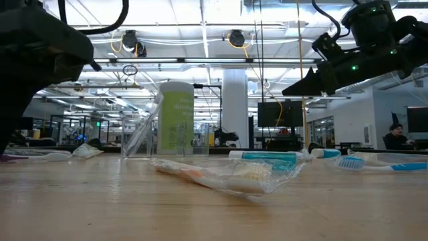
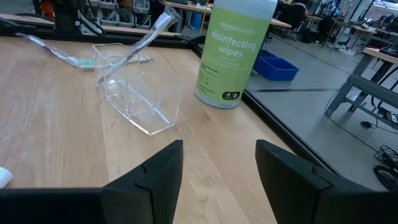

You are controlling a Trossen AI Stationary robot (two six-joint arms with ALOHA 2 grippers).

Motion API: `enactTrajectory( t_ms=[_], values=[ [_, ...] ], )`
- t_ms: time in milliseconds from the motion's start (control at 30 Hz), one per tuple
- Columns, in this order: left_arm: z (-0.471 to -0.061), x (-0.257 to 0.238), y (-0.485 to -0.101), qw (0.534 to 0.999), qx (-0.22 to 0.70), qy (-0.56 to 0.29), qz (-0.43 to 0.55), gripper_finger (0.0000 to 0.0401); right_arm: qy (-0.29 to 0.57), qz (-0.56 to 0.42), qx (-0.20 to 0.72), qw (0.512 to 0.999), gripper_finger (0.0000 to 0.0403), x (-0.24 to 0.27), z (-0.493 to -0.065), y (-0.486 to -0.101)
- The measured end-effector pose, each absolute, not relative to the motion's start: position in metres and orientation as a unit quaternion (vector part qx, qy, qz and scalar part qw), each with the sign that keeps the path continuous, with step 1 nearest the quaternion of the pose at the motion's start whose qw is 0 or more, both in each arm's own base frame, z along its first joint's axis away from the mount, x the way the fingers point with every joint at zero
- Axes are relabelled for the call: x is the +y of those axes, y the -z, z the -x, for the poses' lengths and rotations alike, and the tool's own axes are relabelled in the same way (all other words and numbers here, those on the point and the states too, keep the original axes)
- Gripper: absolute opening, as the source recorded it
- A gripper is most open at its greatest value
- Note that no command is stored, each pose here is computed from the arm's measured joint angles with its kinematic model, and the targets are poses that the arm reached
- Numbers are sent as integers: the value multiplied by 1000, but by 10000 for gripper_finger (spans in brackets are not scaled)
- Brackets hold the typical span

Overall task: Pick & Place toothbrushing station
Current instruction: Put the bottom blue mouthwash into the transparent organizer

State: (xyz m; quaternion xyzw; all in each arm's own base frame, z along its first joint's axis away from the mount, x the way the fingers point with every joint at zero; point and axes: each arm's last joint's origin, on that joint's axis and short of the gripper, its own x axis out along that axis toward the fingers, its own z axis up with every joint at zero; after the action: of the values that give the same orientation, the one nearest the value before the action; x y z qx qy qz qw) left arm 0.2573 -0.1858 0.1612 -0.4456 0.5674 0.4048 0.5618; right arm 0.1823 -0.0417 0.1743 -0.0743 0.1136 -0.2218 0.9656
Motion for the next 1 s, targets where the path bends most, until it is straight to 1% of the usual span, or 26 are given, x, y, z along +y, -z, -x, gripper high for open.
enactTrajectory(
  t_ms=[333,700,1000],
  values=[
    [-256,-188,-160,557,564,-411,450,211,222,74,114,966,196,-42,-182,-174],
    [-256,-190,-151,540,573,-426,446,211,222,74,107,966,196,-42,-183,-175],
    [-259,-191,-149,538,572,-419,456,211,222,74,106,966,196,-42,-183,-176]
  ],
)
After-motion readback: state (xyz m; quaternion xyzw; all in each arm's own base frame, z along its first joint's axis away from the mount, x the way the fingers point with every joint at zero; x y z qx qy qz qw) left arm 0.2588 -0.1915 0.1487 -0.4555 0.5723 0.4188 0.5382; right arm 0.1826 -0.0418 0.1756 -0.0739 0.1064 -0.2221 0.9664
